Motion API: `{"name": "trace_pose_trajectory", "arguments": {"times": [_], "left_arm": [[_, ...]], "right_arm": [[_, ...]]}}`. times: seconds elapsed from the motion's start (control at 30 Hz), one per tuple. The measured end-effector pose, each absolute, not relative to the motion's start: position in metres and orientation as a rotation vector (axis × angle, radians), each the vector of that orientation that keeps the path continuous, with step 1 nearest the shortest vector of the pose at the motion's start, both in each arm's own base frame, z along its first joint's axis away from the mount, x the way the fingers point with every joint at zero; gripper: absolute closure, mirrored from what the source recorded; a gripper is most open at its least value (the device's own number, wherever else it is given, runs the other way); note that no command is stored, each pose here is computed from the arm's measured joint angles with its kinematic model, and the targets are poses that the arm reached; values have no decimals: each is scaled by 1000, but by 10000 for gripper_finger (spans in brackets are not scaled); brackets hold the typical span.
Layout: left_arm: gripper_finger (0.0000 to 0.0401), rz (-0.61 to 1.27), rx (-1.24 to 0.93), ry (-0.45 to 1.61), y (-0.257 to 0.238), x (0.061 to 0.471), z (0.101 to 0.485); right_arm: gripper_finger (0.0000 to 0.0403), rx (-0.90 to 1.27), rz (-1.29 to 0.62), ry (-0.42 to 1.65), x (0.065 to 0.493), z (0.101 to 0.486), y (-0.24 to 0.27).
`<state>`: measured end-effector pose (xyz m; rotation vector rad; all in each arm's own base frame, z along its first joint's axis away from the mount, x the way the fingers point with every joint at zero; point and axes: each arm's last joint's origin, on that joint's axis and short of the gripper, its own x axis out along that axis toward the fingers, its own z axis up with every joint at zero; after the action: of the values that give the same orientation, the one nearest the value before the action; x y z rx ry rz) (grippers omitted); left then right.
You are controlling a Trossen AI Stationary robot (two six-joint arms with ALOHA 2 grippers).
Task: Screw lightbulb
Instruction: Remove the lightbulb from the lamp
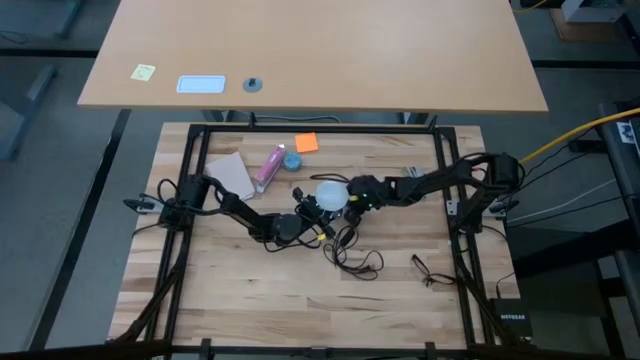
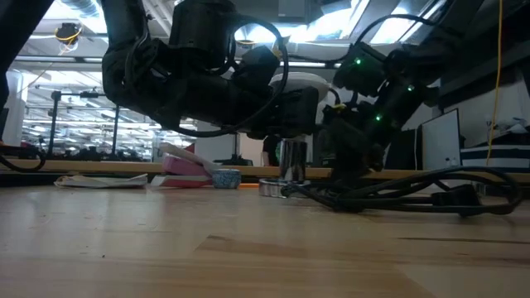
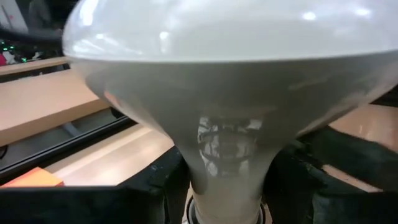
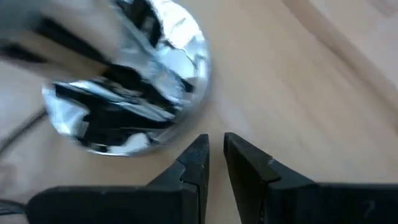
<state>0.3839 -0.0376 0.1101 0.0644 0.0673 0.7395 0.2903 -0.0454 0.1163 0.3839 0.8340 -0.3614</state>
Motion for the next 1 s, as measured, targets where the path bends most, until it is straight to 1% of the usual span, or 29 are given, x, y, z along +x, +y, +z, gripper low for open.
{"name": "trace_pose_trajectory", "arguments": {"times": [0.13, 0.23, 0.33, 0.47, 0.67, 1.0], "left_arm": [[241, 744, 61, 66, -38, 384, 110], [241, 746, 60, 66, -38, 384, 110], [241, 740, 56, 64, -40, 383, 110], [241, 732, 56, 64, -43, 383, 110], [241, 731, 52, 61, -43, 383, 110], [241, 731, 35, 27, -43, 383, 114]], "right_arm": [[343, 381, -355, 794, 293, 118, -38], [343, 355, -404, 779, 294, 118, -38], [343, 352, -473, 758, 292, 119, -50], [343, 366, -514, 722, 291, 121, -68], [343, 388, -464, 693, 293, 124, -73], [343, 361, -432, 700, 296, 124, -54]]}}
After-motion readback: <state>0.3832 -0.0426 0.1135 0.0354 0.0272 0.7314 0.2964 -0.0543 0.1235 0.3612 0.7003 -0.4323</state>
